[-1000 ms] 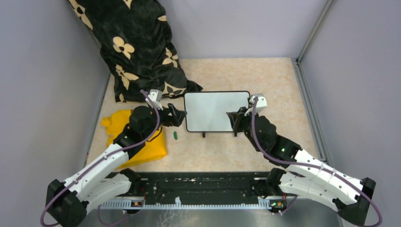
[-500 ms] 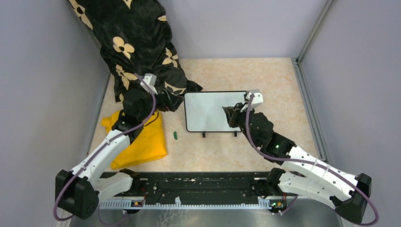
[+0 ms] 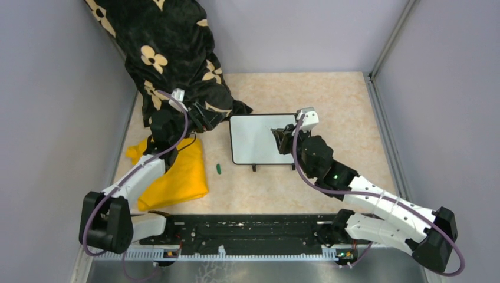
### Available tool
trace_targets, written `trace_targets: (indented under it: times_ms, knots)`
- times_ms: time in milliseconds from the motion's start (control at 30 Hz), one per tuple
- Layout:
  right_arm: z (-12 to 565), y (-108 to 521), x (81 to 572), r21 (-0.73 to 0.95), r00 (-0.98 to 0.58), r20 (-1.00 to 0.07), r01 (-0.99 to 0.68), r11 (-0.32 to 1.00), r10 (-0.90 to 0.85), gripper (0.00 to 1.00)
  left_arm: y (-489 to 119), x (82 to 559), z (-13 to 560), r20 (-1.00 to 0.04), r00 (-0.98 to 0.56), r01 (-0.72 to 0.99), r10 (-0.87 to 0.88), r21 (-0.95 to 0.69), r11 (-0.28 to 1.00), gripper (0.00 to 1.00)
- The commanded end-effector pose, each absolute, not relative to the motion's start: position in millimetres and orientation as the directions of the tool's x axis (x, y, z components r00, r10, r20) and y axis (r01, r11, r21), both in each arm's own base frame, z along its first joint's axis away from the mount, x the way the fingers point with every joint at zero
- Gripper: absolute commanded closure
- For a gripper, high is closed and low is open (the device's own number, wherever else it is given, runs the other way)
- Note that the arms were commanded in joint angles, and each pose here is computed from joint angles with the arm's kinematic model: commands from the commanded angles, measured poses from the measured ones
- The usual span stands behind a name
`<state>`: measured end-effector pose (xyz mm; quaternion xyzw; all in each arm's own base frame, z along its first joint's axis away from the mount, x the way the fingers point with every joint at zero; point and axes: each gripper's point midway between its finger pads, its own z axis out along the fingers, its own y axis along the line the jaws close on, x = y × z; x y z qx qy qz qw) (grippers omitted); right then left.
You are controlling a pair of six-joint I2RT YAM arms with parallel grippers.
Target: Write a sentence on the whiteboard
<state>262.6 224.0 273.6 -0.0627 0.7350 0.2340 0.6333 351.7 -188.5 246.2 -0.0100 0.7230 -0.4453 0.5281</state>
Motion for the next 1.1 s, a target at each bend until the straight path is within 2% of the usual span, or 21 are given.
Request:
trace_targets:
  times_ms: [0,67,167,300,433,633,900,1067]
  knots:
    - [310,231,266,0.286,-0.116,-0.958,-0.434,0.854,0.262,1.0,-190,365,267,-0.744,-0.412,0.475,-0.527,-0.668,0.572,0.01]
    - [308,232,263,0.284,-0.124,-0.959,-0.448,0.848,0.255,1.0,-189,371,257,-0.751,-0.421,0.452,-0.508,-0.66,0.6,0.01]
    - [307,231,260,0.28,-0.128,-0.96,-0.457,0.844,0.249,1.0,-195,369,239,-0.796,-0.429,0.511,-0.428,-0.604,0.611,0.01]
    - [307,233,255,0.265,-0.132,-0.964,-0.488,0.832,0.23,1.0,-212,358,216,-0.845,-0.441,0.642,-0.301,-0.532,0.552,0.03]
    - [308,237,248,0.264,-0.141,-0.964,-0.528,0.807,0.224,1.0,-218,355,193,-0.848,-0.49,0.68,-0.203,-0.517,0.519,0.06]
    - [304,241,241,0.263,-0.155,-0.965,-0.56,0.786,0.212,1.0,-217,341,182,-0.844,-0.503,0.727,-0.184,-0.529,0.437,0.1]
    - [302,247,237,0.27,-0.171,-0.963,-0.588,0.763,0.209,1.0,-230,320,164,-0.833,-0.539,0.793,-0.123,-0.551,0.26,0.16]
    - [299,251,236,0.288,-0.186,-0.958,-0.593,0.752,0.219,1.0,-229,330,154,-0.839,-0.531,0.8,-0.119,-0.542,0.257,0.2]
